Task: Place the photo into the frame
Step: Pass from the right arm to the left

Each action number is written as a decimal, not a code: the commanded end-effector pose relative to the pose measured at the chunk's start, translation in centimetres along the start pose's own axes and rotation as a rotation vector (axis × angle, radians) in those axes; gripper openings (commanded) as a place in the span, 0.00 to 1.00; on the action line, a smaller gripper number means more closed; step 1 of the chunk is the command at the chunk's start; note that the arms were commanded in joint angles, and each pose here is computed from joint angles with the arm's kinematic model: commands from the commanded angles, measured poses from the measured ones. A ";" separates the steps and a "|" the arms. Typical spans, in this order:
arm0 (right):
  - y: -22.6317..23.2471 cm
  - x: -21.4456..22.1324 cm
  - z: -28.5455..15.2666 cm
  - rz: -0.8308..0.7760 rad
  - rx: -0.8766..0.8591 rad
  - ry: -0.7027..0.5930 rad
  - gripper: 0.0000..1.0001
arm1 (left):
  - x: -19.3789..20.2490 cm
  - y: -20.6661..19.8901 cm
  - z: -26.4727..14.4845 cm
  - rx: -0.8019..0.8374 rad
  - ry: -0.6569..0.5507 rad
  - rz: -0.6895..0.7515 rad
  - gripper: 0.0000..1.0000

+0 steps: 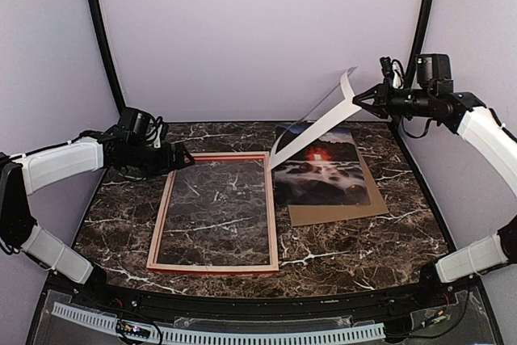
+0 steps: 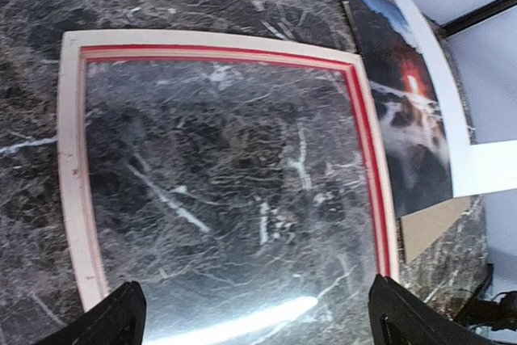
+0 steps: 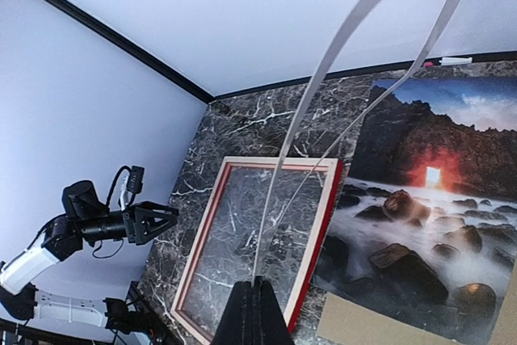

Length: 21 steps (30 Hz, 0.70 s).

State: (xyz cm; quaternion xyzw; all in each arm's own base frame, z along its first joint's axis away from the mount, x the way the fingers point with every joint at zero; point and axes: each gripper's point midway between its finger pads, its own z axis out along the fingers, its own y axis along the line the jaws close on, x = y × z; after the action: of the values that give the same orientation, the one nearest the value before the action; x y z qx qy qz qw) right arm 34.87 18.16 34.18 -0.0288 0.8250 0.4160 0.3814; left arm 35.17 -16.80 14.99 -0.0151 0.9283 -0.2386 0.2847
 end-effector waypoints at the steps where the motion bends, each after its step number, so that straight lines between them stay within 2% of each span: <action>1: 5.2 -0.9 0.2 -0.022 -0.120 -0.003 0.00 | -0.3 -4.0 -0.7 0.234 -0.027 -0.037 0.99; 5: 10.4 -0.1 0.6 -0.056 -0.264 0.039 0.00 | 0.5 -6.1 0.2 0.340 0.002 -0.050 0.99; 8: 11.8 1.4 0.8 -0.051 -0.320 0.073 0.00 | 0.7 -7.3 0.5 0.373 0.005 -0.040 0.99; 11: 9.7 3.9 1.5 0.012 -0.296 0.098 0.00 | 0.5 -7.8 0.4 0.402 -0.015 -0.061 0.98; 14: 5.6 7.8 2.8 0.105 -0.225 0.141 0.00 | 1.0 -7.6 0.9 0.434 -0.033 -0.117 0.98; 21: -1.7 14.9 4.2 0.309 -0.094 0.176 0.00 | 3.4 -6.1 3.6 0.404 0.030 -0.225 0.93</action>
State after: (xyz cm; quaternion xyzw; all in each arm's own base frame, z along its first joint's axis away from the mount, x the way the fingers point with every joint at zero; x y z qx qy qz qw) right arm 27.84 24.54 23.62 0.0006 0.8378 0.4921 0.2367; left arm 33.34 -23.52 13.36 -0.0416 0.8708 -0.4267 0.2407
